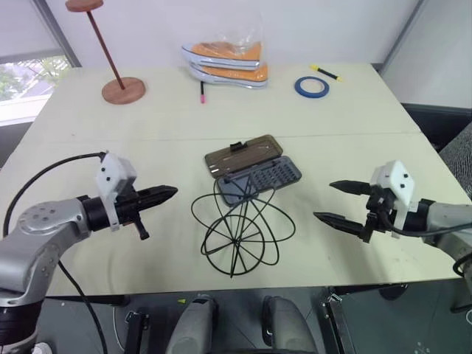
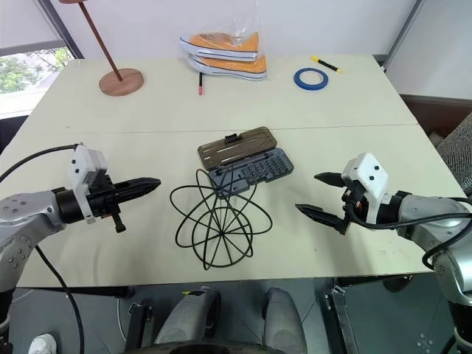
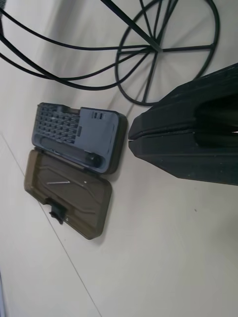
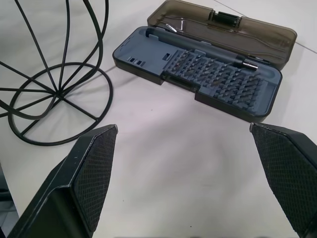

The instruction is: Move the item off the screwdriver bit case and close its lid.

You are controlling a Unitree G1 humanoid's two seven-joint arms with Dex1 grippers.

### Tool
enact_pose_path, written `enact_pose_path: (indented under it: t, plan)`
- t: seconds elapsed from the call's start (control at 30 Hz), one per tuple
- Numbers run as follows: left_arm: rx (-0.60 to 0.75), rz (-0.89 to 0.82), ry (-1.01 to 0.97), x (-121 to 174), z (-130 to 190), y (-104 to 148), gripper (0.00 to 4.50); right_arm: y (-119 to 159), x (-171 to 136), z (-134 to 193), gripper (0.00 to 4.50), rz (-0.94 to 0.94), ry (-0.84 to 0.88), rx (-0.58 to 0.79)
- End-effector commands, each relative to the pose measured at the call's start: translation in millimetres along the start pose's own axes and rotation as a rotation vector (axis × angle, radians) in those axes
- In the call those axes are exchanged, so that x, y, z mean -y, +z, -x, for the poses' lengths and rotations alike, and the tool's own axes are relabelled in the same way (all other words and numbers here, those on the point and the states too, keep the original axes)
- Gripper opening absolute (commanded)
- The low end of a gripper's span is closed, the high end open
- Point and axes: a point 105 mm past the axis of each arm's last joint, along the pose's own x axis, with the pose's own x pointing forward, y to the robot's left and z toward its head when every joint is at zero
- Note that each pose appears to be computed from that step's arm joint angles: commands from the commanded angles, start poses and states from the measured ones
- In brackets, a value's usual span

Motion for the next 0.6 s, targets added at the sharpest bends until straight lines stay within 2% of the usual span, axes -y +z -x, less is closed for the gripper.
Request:
enact_pose_path:
  t: [0.03,0.1,0.6]
  plan:
    - [-0.008,-0.031,0.017,-4.1,7.7,-1.0,0.00,9.3,4.1,6.4,4.45,0.047,-0.024,0.016]
    - [-0.029,-0.023,0.025,-5.5,9.7,-6.7,0.00,8.7,4.2,7.4,4.45,0.050,-0.026,0.010]
    - [-0.011,0.002,0.016,-3.9,14.7,-4.1,0.00,11.3,5.3,8.0,4.45,0.060,-0.006,0.002]
